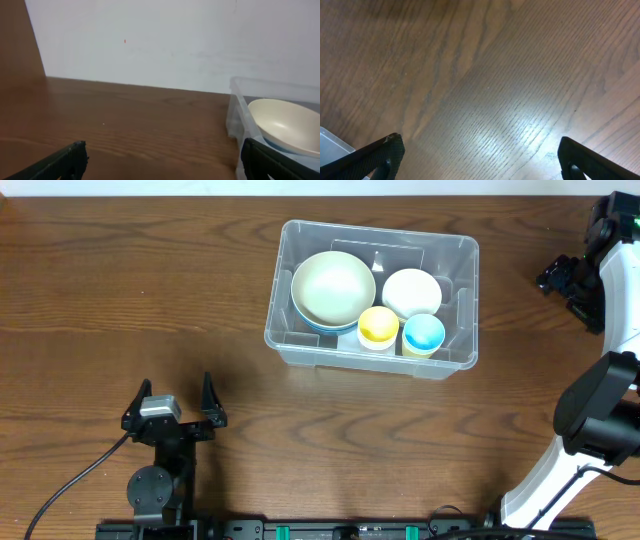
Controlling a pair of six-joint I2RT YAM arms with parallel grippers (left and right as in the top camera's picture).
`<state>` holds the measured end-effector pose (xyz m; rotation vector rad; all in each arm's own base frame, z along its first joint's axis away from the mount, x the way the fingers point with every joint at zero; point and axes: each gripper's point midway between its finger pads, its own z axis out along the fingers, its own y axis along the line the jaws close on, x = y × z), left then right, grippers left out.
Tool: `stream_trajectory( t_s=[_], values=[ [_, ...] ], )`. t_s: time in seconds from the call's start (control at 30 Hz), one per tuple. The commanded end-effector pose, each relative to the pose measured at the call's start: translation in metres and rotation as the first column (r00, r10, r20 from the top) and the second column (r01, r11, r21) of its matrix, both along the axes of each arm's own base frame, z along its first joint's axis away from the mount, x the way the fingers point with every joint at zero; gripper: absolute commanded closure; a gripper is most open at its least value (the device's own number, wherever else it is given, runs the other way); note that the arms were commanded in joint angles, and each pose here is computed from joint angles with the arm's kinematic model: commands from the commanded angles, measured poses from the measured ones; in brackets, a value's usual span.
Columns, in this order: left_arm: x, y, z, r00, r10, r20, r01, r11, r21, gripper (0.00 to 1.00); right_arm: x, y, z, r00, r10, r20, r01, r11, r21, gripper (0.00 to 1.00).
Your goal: Pack container
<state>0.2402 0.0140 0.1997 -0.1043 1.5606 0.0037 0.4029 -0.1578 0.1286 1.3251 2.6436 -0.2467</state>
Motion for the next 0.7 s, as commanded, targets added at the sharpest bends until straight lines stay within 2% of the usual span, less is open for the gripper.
stream_trajectory(
  t_s=[0.0, 0.33, 0.5, 0.67],
  values=[
    [0.002, 0.001, -0.007, 1.000, 0.002, -0.002, -0.002, 0.995, 0.100, 0.02, -0.002, -0.004, 0.001, 1.000, -0.016, -0.001, 0.016, 1.000, -0.012, 0.01],
    [0.006, -0.004, -0.031, 0.999, -0.022, -0.038, 0.026, 0.995, 0.100, 0.02, -0.002, -0.004, 0.001, 1.000, -0.016, -0.001, 0.016, 1.000, -0.013, 0.01],
    [0.003, -0.004, -0.064, 0.985, -0.021, -0.172, 0.037, 0.995, 0.091, 0.02, -0.002, -0.003, 0.001, 1.000, -0.015, -0.001, 0.015, 1.000, -0.012, 0.01],
    [0.004, -0.004, -0.063, 0.986, -0.022, -0.165, 0.037, 0.995, 0.091, 0.02, -0.002, -0.003, 0.001, 1.000, -0.015, -0.001, 0.015, 1.000, -0.013, 0.01]
  ],
)
